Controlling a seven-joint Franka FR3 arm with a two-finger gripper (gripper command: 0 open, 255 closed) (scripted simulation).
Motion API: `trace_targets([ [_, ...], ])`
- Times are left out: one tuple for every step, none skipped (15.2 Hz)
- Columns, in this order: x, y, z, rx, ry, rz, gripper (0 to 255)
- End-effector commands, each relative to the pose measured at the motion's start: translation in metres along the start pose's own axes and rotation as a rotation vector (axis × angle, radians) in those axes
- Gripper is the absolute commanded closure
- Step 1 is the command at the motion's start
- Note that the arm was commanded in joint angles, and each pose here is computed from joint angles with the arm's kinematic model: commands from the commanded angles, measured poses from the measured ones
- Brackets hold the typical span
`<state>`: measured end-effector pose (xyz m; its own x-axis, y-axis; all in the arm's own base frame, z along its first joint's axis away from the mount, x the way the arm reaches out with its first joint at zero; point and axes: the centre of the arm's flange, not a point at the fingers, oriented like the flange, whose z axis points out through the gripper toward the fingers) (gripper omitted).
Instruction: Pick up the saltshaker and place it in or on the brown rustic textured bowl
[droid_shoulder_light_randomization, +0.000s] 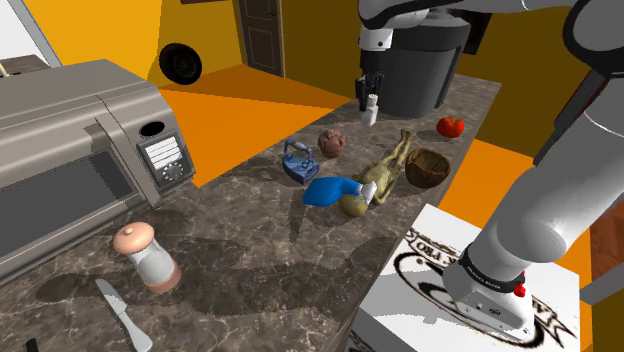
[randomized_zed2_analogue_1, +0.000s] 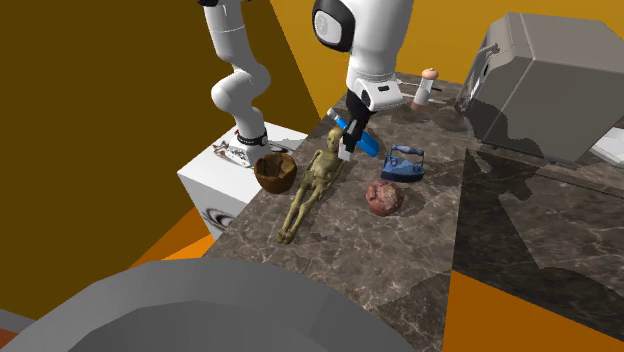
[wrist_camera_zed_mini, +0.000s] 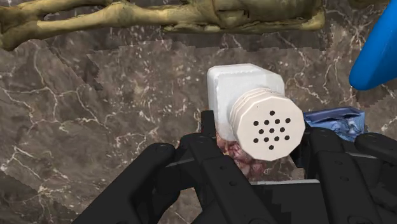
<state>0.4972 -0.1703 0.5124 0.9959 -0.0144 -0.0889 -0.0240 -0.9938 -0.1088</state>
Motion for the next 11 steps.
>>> trace_targets([
  [-0.025, 0.006, 0.001, 0.0, 0.0, -0.001, 255],
  [-0.038, 0.009, 0.001, 0.0, 0.0, -0.001, 255],
  [-0.05, 0.013, 0.001, 0.0, 0.0, -0.001, 255],
  [-0.063, 0.016, 0.001, 0.0, 0.0, -0.001, 255],
  [-0.076, 0.02, 0.001, 0.0, 0.0, -0.001, 255],
  [-0.088, 0.023, 0.001, 0.0, 0.0, -0.001, 255],
  [-0.101, 0.027, 0.001, 0.0, 0.0, -0.001, 255],
  [-0.114, 0.03, 0.001, 0.0, 0.0, -0.001, 255],
  [-0.127, 0.034, 0.001, 0.0, 0.0, -0.001, 255],
  [-0.139, 0.038, 0.001, 0.0, 0.0, -0.001, 255],
  [-0.152, 0.041, 0.002, 0.0, 0.0, -0.001, 255],
])
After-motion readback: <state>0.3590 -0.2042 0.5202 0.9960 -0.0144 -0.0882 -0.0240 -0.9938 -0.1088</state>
